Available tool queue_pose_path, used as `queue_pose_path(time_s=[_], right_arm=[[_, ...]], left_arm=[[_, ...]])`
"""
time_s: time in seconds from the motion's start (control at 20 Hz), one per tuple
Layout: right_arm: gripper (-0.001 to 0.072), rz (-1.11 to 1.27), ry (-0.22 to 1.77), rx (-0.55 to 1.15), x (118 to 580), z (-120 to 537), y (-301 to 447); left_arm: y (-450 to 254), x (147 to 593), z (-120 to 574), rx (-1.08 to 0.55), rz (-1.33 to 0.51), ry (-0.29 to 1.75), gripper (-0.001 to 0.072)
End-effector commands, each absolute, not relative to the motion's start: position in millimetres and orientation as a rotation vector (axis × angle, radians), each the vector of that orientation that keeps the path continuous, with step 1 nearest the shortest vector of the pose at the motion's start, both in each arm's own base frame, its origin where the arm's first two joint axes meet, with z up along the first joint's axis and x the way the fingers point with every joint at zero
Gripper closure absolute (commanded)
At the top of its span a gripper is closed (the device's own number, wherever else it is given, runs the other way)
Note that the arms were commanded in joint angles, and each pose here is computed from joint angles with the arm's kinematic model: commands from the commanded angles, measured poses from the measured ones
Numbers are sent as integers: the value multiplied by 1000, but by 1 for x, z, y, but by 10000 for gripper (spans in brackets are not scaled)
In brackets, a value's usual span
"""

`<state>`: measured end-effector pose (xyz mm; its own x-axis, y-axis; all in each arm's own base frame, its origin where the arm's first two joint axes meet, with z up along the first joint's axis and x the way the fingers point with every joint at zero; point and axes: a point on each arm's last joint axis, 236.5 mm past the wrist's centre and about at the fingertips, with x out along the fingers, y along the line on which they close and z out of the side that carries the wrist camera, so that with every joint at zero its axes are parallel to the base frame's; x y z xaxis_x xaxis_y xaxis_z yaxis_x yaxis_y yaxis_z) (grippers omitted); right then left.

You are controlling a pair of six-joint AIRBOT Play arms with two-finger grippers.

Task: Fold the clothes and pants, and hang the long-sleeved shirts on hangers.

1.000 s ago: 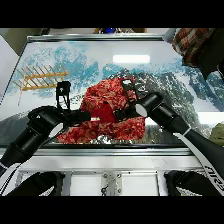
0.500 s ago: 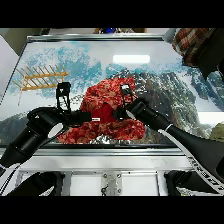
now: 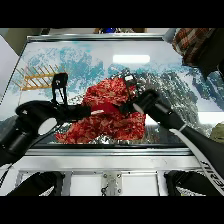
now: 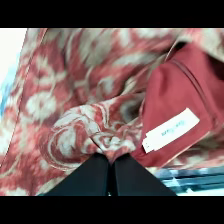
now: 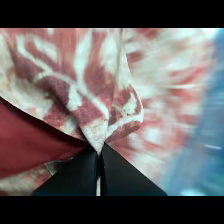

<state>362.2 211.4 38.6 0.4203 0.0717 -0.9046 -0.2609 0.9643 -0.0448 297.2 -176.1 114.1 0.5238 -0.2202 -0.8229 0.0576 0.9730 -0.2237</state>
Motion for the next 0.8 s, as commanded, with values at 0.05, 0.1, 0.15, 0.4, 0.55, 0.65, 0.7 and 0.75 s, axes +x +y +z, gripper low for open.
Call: queue_pose_path(time_s=[0.05,0.1,0.15,0.4,0.55,0.65,0.7,0.75], right_arm=[[697,187,1200,-296,310,146,143],[697,181,1194,-281,298,164,135],[697,189,1192,-262,284,176,130],[696,255,1360,-128,218,168,137],[696,244,1385,-100,219,140,143],[697,230,1423,-115,220,122,143],[696,225,1441,-122,220,116,143],[696,222,1449,-126,221,114,144]], left_arm=[[-208,281,186,-198,-374,967,685],[-218,270,190,-212,-427,997,685],[-226,258,188,-225,-468,1041,685],[-251,199,118,-204,-560,1284,685],[-267,180,73,-174,-582,1330,685],[-266,178,53,-156,-556,1375,685],[-264,181,47,-154,-537,1393,685],[-262,187,45,-159,-517,1402,685]])
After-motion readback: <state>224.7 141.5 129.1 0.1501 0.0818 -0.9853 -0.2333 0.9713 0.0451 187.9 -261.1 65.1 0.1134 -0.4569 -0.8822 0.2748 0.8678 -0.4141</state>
